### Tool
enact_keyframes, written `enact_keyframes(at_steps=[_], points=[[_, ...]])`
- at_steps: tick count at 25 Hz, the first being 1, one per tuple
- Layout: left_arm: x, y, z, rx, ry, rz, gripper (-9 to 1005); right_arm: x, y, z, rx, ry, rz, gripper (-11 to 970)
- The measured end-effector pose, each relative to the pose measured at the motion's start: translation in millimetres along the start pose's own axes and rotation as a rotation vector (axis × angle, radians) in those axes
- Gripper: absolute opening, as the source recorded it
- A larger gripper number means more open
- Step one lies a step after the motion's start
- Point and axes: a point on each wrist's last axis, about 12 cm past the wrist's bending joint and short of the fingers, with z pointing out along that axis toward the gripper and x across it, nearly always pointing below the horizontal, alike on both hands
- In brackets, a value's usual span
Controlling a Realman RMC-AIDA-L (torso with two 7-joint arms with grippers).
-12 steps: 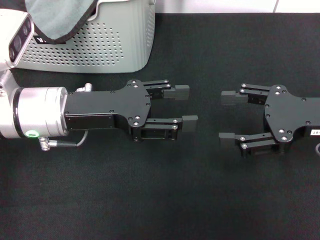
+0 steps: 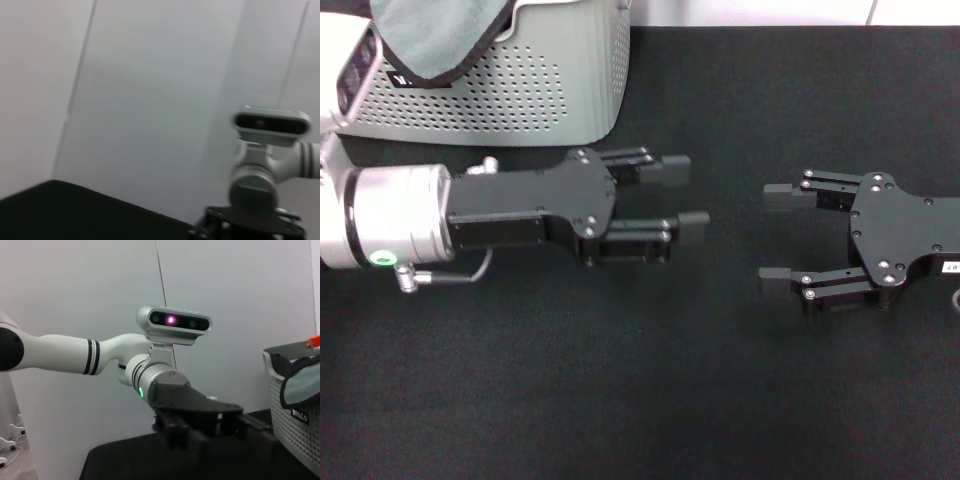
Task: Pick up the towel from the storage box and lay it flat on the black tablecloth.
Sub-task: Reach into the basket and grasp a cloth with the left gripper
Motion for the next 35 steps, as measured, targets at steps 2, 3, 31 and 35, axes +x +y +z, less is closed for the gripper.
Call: enact_keyframes(at_steps=[2, 3, 31, 35], points=[[-0.4, 1.7, -1.9, -0.018, -0.006, -0.002, 756, 0.1, -0.1, -0.3, 0.001, 0.0, 0.0, 869], [-0.4, 4.1, -4.9, -0.046, -0.014, -0.005, 756, 0.1, -0.3, -0.4, 0.003, 0.0, 0.0, 869], [57.9, 30.4, -104.6, -0.746, -0.26, -0.332, 754, 0.1, -9.3, 0.3, 0.054, 0.015, -0.003, 868], [58.0, 36.9, -102.0, -0.761, -0.305, -0.384, 742, 0.2, -9.3, 0.4, 0.054, 0.015, -0.003, 867]])
